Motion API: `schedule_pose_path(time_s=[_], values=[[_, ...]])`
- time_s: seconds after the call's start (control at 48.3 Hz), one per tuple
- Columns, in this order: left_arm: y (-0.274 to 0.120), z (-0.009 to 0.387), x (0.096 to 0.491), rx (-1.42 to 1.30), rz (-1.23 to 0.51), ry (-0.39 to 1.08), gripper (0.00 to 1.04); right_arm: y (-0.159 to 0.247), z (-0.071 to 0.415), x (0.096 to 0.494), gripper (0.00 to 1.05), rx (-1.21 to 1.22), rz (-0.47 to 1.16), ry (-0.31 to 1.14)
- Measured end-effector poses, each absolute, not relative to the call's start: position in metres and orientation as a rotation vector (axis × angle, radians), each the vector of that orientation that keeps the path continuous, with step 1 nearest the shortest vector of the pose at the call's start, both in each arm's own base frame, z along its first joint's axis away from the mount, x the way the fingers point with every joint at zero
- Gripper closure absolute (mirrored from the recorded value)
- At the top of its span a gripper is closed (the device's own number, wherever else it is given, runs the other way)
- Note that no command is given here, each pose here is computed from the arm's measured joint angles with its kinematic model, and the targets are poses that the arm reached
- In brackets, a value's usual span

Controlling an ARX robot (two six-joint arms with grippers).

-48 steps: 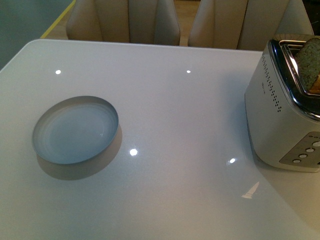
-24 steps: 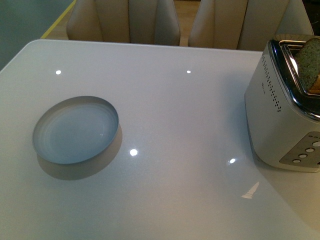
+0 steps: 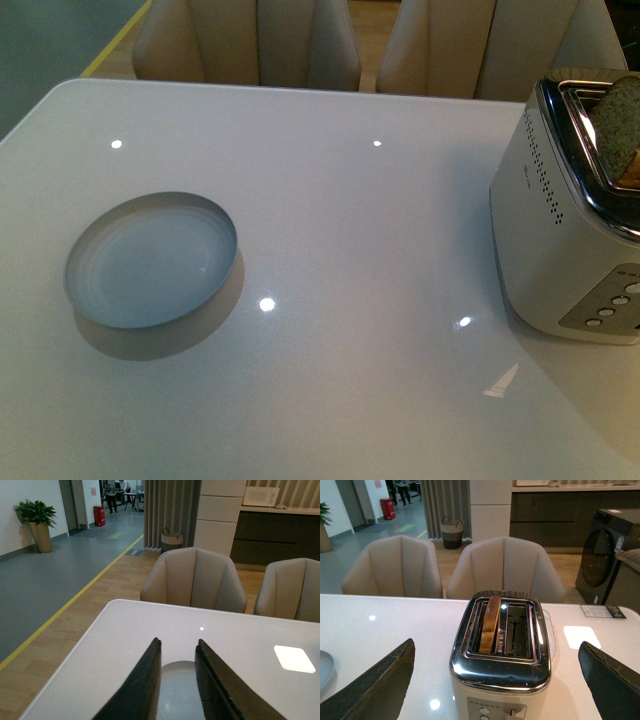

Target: Left arm holds plate, right arm toasts bread

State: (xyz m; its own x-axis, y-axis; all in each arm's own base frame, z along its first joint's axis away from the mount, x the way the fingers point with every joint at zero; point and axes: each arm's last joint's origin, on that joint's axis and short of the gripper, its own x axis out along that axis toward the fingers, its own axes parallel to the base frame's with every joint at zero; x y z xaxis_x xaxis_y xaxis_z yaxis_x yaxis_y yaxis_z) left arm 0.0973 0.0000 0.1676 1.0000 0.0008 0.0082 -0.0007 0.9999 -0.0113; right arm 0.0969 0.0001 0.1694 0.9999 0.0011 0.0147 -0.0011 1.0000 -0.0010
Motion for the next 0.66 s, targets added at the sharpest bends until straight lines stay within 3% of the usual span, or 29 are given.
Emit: schedule_pose_path(time_s=[0.166,0.352,0.663], values=[[0.0000,0.1676,0.0973,-0.011,0.001,-0.008,0.51,0.0001,0.1694,0.0969,0.09,-0.001,0.001,-0.015],[0.0000,0.1676,0.0973,-0.011,0.001,-0.008,0.07,0.0001,0.1694,0.0969,0.09,-0.001,0.002,-0.015],[0.0000,0.1676,0.0973,-0.009,0.000,-0.008,0.07,0.0001,0.1694,0.0969,0.09,-0.001,0.002,-0.015]])
